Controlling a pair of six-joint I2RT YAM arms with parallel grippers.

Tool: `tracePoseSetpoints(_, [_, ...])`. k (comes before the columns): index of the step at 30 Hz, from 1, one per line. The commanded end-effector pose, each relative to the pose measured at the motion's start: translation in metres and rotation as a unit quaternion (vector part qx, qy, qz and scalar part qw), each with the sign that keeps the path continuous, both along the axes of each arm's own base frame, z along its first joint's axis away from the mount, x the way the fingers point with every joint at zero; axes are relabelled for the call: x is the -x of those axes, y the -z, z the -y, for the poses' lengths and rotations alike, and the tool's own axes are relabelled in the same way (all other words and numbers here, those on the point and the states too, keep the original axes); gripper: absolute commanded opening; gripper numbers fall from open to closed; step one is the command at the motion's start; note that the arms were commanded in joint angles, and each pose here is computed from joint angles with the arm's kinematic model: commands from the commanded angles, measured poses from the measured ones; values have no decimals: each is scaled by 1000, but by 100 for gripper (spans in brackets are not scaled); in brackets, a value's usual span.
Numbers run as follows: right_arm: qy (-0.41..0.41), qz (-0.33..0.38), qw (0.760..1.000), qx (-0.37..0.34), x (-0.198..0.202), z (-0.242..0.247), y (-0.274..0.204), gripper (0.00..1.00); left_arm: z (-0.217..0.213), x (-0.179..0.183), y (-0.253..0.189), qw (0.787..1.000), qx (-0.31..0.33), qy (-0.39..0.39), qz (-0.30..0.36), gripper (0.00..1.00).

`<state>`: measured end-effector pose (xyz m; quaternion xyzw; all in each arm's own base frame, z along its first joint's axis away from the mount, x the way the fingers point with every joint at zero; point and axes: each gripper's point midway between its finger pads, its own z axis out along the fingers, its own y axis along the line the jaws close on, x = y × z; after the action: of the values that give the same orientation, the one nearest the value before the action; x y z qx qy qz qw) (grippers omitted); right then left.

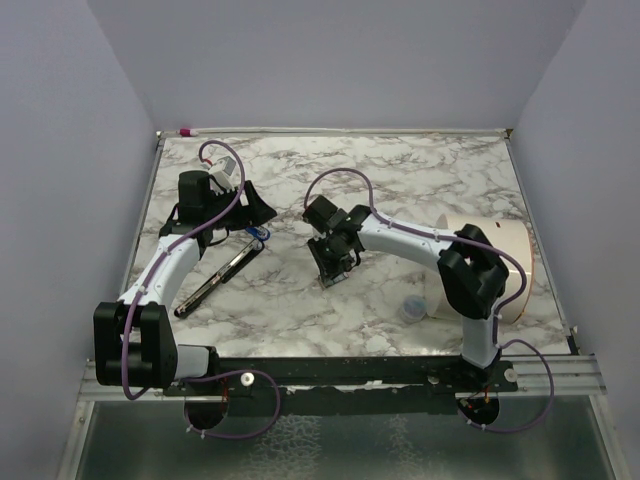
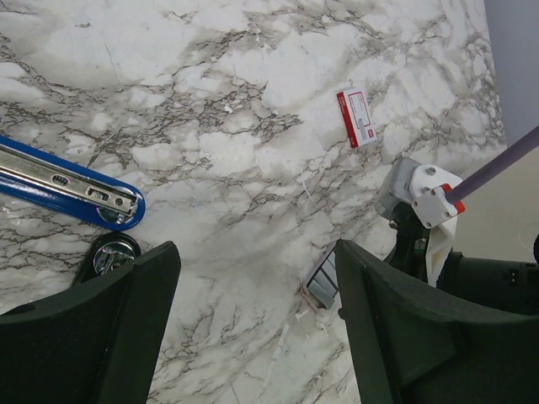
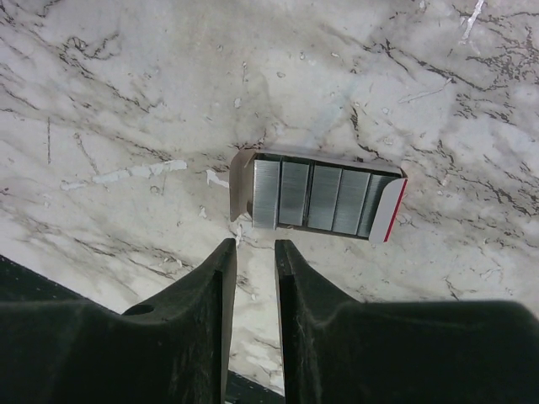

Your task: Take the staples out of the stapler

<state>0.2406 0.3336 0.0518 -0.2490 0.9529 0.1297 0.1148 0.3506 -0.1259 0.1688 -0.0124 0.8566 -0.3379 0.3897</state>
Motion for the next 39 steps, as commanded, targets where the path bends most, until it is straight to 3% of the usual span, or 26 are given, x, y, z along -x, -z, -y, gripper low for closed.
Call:
tracePoseSetpoints(1, [2,-7,999,-40,-2,-10,0,24,2,0,0,1000,8,10,8,77])
tracePoseSetpoints(14, [0,-25,999,-26,3,-7,15,16,3,0,0,1000,11,13,6,77])
tracePoseSetpoints(32, [-1,-31,999,-14,1,-7,27,16,3,0,1,1000,11,12,5,77])
tracePoseSetpoints(39, [4,-5,1000,-22,-6,-7,1,18,3,0,1,1000,11,13,5,77])
